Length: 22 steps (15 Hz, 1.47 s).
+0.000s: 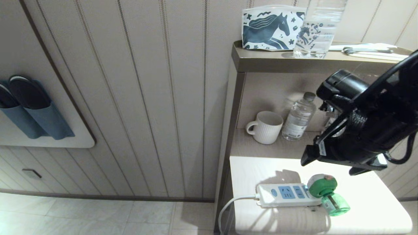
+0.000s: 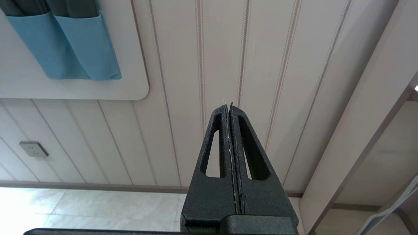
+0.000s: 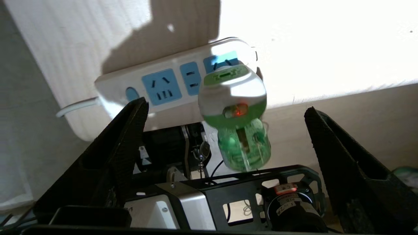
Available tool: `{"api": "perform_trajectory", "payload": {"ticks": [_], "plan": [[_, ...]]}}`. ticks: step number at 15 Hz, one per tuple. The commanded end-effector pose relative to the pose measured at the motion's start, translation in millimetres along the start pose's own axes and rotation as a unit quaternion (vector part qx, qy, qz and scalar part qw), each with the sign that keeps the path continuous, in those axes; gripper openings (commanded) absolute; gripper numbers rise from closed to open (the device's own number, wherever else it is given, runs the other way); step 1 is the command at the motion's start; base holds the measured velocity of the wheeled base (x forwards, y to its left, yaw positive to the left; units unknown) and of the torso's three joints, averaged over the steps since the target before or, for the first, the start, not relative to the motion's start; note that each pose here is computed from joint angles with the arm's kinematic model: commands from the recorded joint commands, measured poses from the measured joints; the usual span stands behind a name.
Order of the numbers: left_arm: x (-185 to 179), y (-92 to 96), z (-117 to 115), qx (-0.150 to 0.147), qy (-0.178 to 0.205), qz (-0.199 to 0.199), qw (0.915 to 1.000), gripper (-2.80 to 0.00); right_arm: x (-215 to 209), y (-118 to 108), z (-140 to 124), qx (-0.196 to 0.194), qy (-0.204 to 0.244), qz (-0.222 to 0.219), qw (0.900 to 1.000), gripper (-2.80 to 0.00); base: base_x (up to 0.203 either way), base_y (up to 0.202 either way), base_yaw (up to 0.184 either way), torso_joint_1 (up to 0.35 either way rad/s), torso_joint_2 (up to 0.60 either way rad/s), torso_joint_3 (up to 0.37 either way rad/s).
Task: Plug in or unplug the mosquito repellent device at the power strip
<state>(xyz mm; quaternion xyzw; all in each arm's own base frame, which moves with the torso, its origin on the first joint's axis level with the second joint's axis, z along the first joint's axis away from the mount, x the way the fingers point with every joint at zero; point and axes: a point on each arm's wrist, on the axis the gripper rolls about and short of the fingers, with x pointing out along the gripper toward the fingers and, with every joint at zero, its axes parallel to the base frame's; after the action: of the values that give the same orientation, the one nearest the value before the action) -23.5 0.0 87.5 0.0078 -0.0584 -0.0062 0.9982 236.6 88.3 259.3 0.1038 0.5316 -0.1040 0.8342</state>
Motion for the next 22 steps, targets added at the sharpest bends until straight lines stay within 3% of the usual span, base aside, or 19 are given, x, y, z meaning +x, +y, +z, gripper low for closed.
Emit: {"api": "perform_trajectory", "payload": {"ticks": [1,6,7,15,18,22], "plan": [[0,0.0,0,0.000,-0.001,0.000,1.0000,-2.80,-29,-8,-4,0.003,-0.021,0.017,1.000,0.00,0.000,0.000,0.000,0.000,0.00,0.000],[0,0.0,0,0.000,-0.001,0.000,1.0000,-2.80,-78,-35,-23,0.010,-0.050,0.035,0.998,0.00,0.000,0.000,0.000,0.000,0.00,0.000],[0,0.0,0,0.000,-0.001,0.000,1.0000,-2.80,-85,-41,-28,0.011,-0.054,0.035,0.998,-2.80,0.000,0.000,0.000,0.000,0.00,0.000],[0,0.0,0,0.000,-0.001,0.000,1.0000,-2.80,-126,-85,-68,0.025,-0.093,0.055,0.994,-2.80,0.000,0.000,0.000,0.000,0.00,0.000],[0,0.0,0,0.000,-0.001,0.000,1.0000,-2.80,-126,-99,-85,0.027,-0.076,0.037,0.996,-2.80,0.000,0.000,0.000,0.000,0.00,0.000],[0,0.0,0,0.000,-0.001,0.000,1.0000,-2.80,-116,-122,-107,0.073,-0.069,-0.014,0.995,-2.80,0.000,0.000,0.000,0.000,0.00,0.000]]}}
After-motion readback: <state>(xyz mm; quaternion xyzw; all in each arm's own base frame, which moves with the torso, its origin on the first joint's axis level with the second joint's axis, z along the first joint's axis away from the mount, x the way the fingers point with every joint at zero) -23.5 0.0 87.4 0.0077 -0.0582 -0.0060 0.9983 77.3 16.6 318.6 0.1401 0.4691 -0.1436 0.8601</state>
